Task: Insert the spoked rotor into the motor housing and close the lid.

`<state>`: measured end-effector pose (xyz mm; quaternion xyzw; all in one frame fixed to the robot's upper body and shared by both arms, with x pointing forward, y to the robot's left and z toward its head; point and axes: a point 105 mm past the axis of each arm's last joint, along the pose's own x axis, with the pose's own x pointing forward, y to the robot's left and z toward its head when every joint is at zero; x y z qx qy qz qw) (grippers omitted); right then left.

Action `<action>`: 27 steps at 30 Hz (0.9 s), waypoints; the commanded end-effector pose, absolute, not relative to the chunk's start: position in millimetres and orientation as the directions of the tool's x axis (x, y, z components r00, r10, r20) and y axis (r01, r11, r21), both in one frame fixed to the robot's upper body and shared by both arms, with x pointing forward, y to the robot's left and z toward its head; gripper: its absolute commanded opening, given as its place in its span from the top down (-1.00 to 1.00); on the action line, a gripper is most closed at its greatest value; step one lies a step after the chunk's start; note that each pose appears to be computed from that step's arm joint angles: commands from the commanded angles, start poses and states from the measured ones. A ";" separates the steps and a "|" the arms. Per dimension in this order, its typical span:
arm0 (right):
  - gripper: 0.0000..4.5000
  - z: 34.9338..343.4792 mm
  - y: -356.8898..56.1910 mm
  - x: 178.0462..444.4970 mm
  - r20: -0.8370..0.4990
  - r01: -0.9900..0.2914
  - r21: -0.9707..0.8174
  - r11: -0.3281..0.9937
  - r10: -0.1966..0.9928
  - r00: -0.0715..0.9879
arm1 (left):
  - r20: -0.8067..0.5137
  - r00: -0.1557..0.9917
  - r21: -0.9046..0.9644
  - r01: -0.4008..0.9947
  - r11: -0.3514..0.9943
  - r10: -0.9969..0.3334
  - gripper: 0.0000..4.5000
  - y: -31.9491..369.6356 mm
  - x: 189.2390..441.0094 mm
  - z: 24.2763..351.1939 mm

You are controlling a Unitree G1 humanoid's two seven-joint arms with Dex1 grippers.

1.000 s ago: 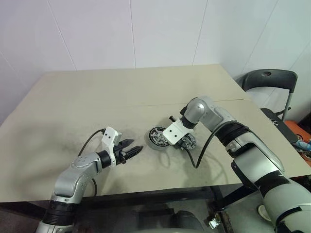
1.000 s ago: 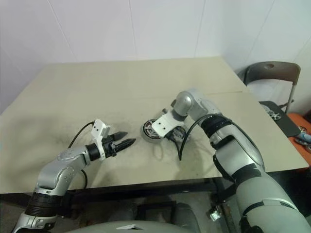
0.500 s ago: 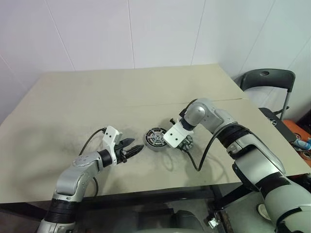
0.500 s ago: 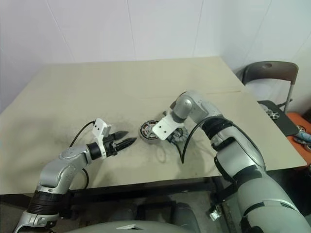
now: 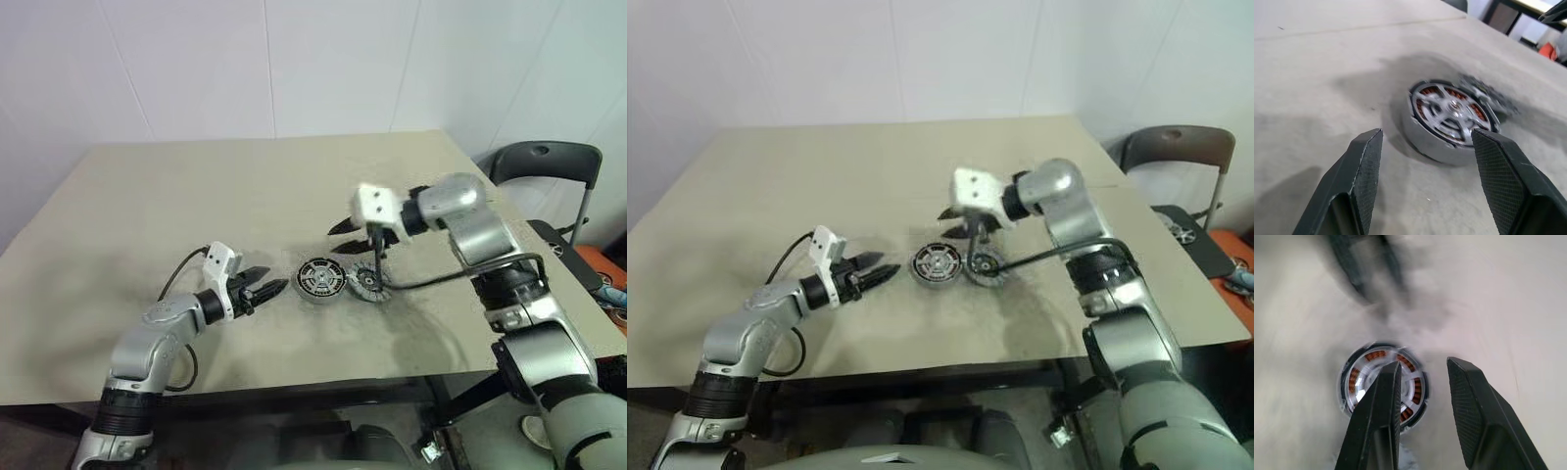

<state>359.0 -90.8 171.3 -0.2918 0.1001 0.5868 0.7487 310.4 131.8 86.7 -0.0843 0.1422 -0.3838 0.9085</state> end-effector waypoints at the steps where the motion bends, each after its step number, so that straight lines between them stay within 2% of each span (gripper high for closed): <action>1: 0.31 196.5 -117.8 362.6 -0.293 -0.869 -0.090 0.487 0.821 0.490 | -0.123 0.656 -0.287 0.695 0.659 -0.745 -0.36 131.1 317.8 111.6; 4: 0.31 187.1 -141.4 357.0 -0.234 -0.739 0.186 0.648 0.760 0.607 | -0.120 0.645 -0.298 0.701 0.648 -0.754 -0.36 130.8 322.4 117.0; 8: 0.31 161.6 -150.6 323.3 -0.227 -0.605 0.471 0.642 0.751 0.620 | -0.148 0.617 -0.287 0.722 0.630 -0.773 -0.36 127.3 325.4 117.2; 11: 0.31 136.8 -146.0 288.6 -0.268 -0.570 0.537 0.621 0.767 0.583 | -0.160 0.596 -0.283 0.736 0.615 -0.787 -0.36 122.8 326.9 116.7; 13: 0.31 124.4 -148.2 277.1 -0.282 -0.514 0.584 0.628 0.752 0.596 | -0.168 0.584 -0.284 0.743 0.606 -0.794 -0.36 120.8 327.8 116.4; 19: 0.31 91.7 -163.9 266.7 -0.296 -0.294 0.718 0.631 0.659 0.691 | -0.179 0.552 -0.293 0.760 0.580 -0.814 -0.36 115.1 326.5 115.8; 23: 0.31 79.6 -160.3 259.5 -0.304 -0.230 0.752 0.618 0.635 0.710 | -0.181 0.547 -0.292 0.763 0.576 -0.817 -0.36 114.7 325.4 115.2; 27: 0.31 73.4 -159.4 263.1 -0.322 -0.164 0.765 0.623 0.590 0.740 | -0.184 0.545 -0.293 0.764 0.574 -0.818 -0.36 114.9 324.0 114.8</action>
